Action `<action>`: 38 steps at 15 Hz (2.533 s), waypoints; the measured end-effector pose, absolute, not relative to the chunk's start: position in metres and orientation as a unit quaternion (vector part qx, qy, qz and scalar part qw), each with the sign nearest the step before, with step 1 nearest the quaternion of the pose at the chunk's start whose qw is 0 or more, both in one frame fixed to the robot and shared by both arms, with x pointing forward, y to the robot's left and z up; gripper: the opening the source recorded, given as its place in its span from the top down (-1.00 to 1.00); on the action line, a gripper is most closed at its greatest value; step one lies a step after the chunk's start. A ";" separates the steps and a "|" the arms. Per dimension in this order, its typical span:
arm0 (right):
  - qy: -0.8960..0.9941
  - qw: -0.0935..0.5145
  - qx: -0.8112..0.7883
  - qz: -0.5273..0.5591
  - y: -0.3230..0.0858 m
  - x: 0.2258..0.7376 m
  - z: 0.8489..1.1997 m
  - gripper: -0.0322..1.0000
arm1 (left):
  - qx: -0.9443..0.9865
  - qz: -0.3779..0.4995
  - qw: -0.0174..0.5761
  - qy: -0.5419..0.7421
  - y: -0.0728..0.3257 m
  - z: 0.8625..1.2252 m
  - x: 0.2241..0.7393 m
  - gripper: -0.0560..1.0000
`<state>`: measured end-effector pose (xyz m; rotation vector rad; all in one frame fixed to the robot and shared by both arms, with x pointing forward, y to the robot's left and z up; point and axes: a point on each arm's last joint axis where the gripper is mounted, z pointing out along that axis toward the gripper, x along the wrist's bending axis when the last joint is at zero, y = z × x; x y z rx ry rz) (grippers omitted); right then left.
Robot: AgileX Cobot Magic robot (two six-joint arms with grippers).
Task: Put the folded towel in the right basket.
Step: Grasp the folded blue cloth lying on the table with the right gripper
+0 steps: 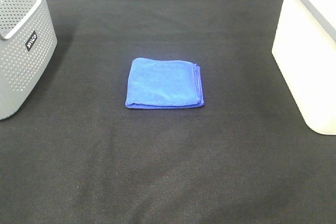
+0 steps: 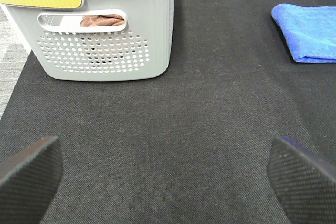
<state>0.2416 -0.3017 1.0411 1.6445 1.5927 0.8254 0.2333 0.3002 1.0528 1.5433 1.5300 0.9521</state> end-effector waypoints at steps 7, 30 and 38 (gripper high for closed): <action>0.659 0.185 0.683 0.255 -0.292 0.367 1.149 -0.91 | 0.603 0.372 0.375 0.598 0.300 1.053 0.233 -0.97; 0.701 -0.099 0.667 0.230 -0.157 0.705 0.920 -0.91 | 0.603 0.372 0.375 0.598 0.300 1.053 0.233 -0.97; 0.688 -0.107 0.684 0.220 -0.158 0.713 0.881 -0.91 | 0.603 0.372 0.375 0.598 0.300 1.053 0.233 -0.97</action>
